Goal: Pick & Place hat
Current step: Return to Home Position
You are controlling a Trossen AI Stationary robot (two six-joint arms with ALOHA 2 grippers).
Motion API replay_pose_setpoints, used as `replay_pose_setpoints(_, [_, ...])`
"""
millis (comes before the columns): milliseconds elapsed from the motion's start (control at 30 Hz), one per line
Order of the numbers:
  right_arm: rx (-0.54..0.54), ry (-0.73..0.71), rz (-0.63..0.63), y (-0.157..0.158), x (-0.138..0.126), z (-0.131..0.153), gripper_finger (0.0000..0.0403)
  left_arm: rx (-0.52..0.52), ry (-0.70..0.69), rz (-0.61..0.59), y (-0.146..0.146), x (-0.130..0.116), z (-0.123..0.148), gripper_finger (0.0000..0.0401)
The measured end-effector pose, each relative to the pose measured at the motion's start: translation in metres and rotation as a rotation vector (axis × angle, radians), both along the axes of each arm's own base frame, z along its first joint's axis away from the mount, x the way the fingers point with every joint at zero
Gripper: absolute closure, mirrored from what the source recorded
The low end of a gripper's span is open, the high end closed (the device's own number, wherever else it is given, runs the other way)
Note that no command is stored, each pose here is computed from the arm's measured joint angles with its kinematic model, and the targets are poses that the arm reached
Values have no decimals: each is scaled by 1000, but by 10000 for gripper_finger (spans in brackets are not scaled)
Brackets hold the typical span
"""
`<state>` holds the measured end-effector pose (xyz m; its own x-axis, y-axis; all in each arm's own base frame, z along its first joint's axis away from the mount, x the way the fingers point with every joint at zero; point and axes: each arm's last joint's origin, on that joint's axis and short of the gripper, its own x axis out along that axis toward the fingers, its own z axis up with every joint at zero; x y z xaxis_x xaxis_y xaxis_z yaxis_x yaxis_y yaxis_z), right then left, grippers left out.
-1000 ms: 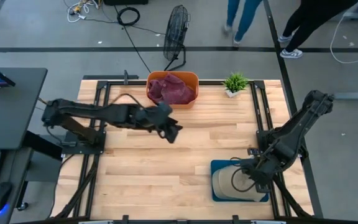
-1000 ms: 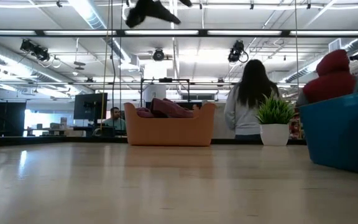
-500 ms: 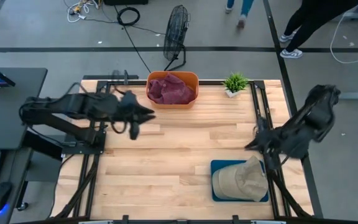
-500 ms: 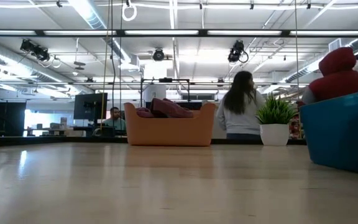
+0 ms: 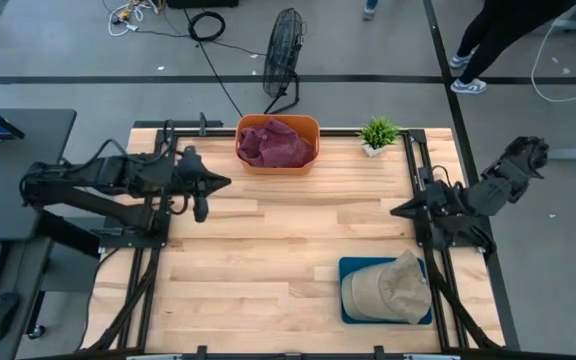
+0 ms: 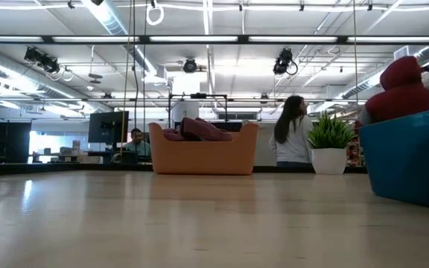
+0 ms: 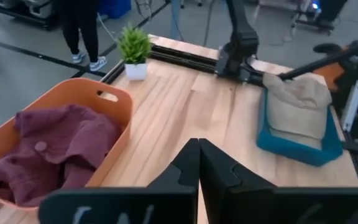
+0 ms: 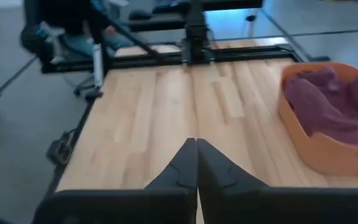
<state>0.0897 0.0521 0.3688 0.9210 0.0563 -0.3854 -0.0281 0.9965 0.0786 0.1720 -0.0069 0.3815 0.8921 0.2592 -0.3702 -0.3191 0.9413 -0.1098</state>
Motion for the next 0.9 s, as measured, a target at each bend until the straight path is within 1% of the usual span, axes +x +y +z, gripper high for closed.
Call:
replay_pose_setpoints(100, [17,-12,-57,-9,-3,-19,401,-22,-43,36,7,-12,-13,396])
replay_pose_setpoints(200, [56,-40,-100,-17,-8,-34,401,-45,-145,44,12,-25,-25,396])
replay_pose_setpoints(300, [103,-101,-115,-23,-15,-45,402,-42,-242,17,14,-33,-42,396])
replay_pose_setpoints(433, [181,-208,-118,-29,-22,-58,402,-51,-337,39,17,-40,-68,396])
replay_pose_setpoints(500, [183,-247,-133,-32,-25,-65,402,-52,-354,52,19,-42,-80,396])
replay_pose_setpoints(600, [159,-282,-180,-37,-30,-74,402,-29,-357,98,24,-48,-94,396])
replay_pose_setpoints(700, [170,-311,-201,-42,-36,-81,403,-21,-399,145,29,-56,-96,396])
replay_pose_setpoints(900, [219,-375,-209,-49,-49,-92,403,-14,-479,127,31,-72,-89,396])
